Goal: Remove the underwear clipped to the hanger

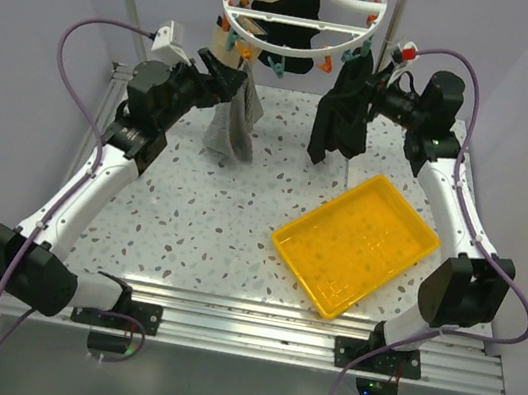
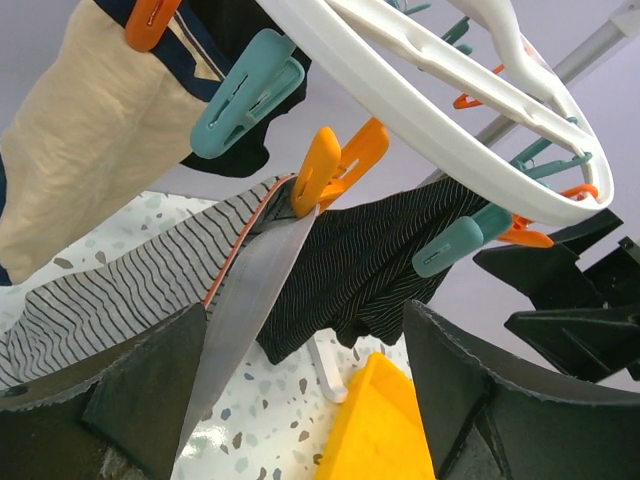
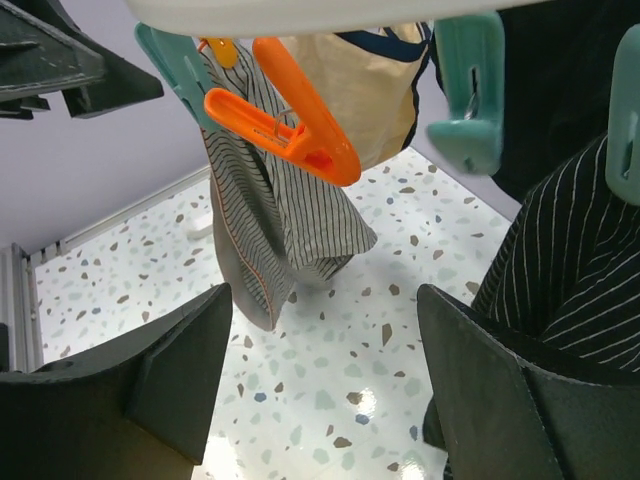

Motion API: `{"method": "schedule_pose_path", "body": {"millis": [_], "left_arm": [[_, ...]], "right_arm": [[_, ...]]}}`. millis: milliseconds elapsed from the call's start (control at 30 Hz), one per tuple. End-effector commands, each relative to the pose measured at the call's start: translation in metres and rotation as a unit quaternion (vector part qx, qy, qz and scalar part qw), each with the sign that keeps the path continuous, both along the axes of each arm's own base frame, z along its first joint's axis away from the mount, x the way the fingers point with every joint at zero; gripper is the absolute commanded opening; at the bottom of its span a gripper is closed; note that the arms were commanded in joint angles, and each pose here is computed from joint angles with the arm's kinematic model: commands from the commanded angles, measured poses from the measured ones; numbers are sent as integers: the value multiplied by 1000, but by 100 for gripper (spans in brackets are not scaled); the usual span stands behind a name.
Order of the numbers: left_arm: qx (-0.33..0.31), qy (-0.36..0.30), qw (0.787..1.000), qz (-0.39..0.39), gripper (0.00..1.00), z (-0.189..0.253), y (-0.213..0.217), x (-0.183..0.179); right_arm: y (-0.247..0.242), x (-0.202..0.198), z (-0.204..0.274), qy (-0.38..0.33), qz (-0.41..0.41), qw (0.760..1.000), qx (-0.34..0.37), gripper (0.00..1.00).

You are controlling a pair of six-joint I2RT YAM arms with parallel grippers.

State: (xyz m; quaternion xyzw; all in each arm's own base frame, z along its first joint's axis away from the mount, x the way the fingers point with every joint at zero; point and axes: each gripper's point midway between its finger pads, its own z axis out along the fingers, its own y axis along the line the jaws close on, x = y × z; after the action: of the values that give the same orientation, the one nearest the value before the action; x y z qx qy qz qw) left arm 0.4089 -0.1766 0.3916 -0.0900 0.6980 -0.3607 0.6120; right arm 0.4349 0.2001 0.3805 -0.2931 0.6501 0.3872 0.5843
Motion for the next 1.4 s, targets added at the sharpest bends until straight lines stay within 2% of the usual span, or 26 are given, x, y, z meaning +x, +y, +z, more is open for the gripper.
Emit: {"method": "schedule_pose_path", "body": {"millis": [0,167,500,967,1367], "left_arm": [[-12,-15,999,28,83,25,-1,7],[-3,-16,1000,23,80,24,-12,18],[16,-56,995,79,74,34,-11,39],[9,-82,994,64,75,46,-32,38],[8,-99,984,147,69,51,-17,48]], "right_arm": [[-2,-13,17,-2,-7,1000,16,78],[-2,-16,14,7,-7,1000,19,78],[1,-23,15,10,0,1000,29,78],[5,-25,14,14,2,999,35,78],[8,-29,15,15,6,999,41,78]]}}
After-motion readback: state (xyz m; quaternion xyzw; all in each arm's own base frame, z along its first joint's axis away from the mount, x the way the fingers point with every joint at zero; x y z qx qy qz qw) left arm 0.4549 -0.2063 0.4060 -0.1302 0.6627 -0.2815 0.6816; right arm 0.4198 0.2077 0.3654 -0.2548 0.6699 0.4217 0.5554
